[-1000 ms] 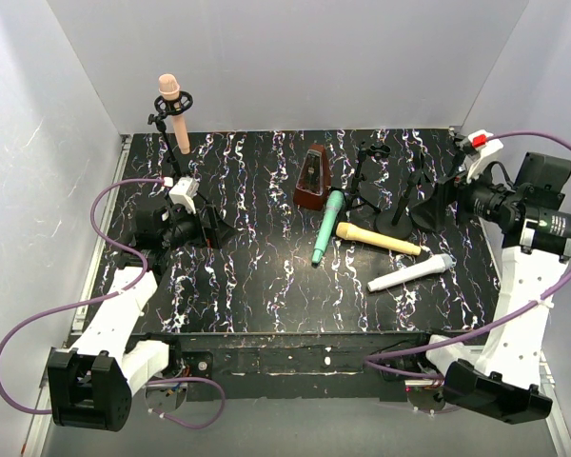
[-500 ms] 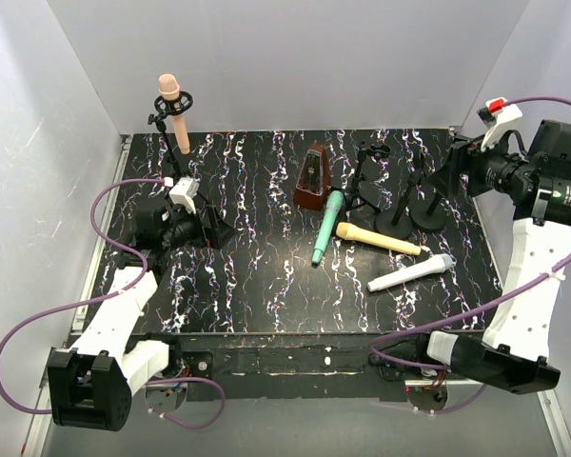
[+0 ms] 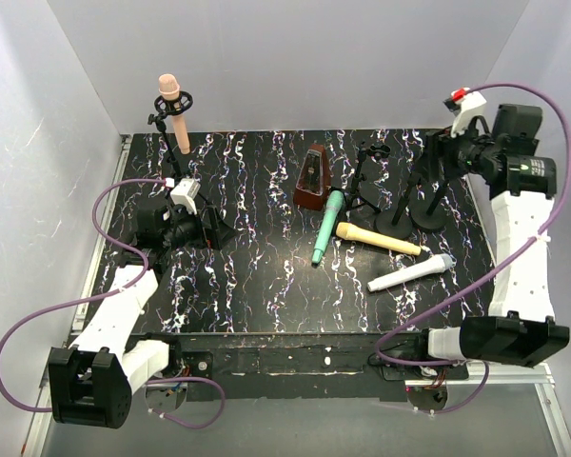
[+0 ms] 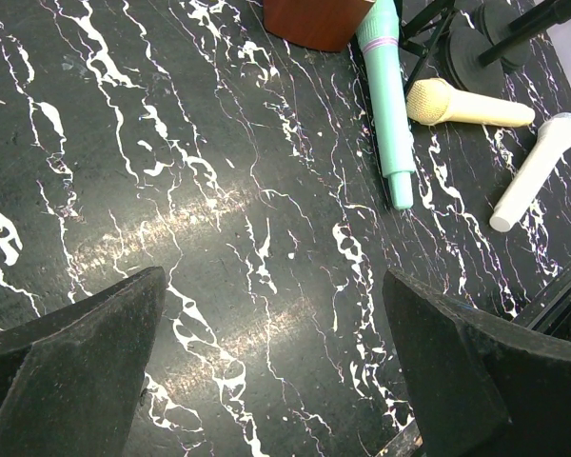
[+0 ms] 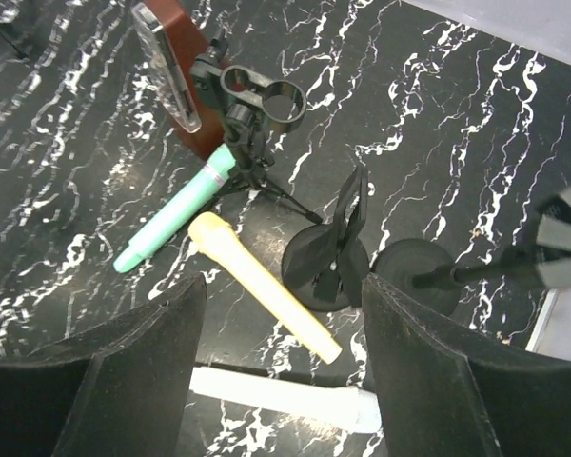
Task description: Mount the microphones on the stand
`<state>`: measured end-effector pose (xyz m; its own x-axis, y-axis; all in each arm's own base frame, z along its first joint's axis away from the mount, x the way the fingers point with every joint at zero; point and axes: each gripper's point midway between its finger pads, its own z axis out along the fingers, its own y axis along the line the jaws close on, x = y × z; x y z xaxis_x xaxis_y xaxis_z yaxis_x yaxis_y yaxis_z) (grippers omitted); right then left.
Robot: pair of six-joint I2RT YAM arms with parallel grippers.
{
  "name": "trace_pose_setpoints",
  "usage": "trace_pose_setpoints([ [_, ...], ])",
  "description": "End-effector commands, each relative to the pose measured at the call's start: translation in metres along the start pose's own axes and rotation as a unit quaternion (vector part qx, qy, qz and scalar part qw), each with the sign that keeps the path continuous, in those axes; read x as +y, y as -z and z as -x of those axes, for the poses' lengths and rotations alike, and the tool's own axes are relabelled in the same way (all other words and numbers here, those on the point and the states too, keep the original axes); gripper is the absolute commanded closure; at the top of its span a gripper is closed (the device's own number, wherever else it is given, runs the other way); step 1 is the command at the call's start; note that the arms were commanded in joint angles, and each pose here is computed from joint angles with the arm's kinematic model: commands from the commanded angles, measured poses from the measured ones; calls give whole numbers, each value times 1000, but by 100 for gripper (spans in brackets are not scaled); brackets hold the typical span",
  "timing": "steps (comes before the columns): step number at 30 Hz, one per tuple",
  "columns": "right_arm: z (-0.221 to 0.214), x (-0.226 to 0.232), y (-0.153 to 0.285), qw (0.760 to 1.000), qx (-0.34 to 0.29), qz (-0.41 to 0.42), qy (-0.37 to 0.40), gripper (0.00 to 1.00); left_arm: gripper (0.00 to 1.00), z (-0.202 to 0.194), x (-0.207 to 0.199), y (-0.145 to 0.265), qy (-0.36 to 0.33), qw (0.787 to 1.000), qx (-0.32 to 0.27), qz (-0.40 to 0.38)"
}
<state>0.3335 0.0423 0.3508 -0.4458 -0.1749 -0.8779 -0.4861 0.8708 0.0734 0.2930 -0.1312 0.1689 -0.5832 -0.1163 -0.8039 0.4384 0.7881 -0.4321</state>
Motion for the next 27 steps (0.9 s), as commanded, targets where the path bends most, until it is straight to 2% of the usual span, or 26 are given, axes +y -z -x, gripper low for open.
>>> trace_pose_setpoints([
  [1,10,-24,-30,997,-3,-59,53,27,2,5,-4,2,-14,1000,-5,-4],
  [6,6,-41,-45,994,10,-94,58,27,2,5,-3,1,-14,1000,-3,-3],
  [13,-11,-47,-69,995,22,-86,44,29,2,3,-2,-1,-11,1000,1,-3],
  [22,-12,-50,-81,996,22,-82,38,49,2,1,-1,-1,-11,1000,4,-4],
  [27,-10,-53,-82,995,21,-85,43,69,2,1,-1,-1,-11,1000,4,-3],
])
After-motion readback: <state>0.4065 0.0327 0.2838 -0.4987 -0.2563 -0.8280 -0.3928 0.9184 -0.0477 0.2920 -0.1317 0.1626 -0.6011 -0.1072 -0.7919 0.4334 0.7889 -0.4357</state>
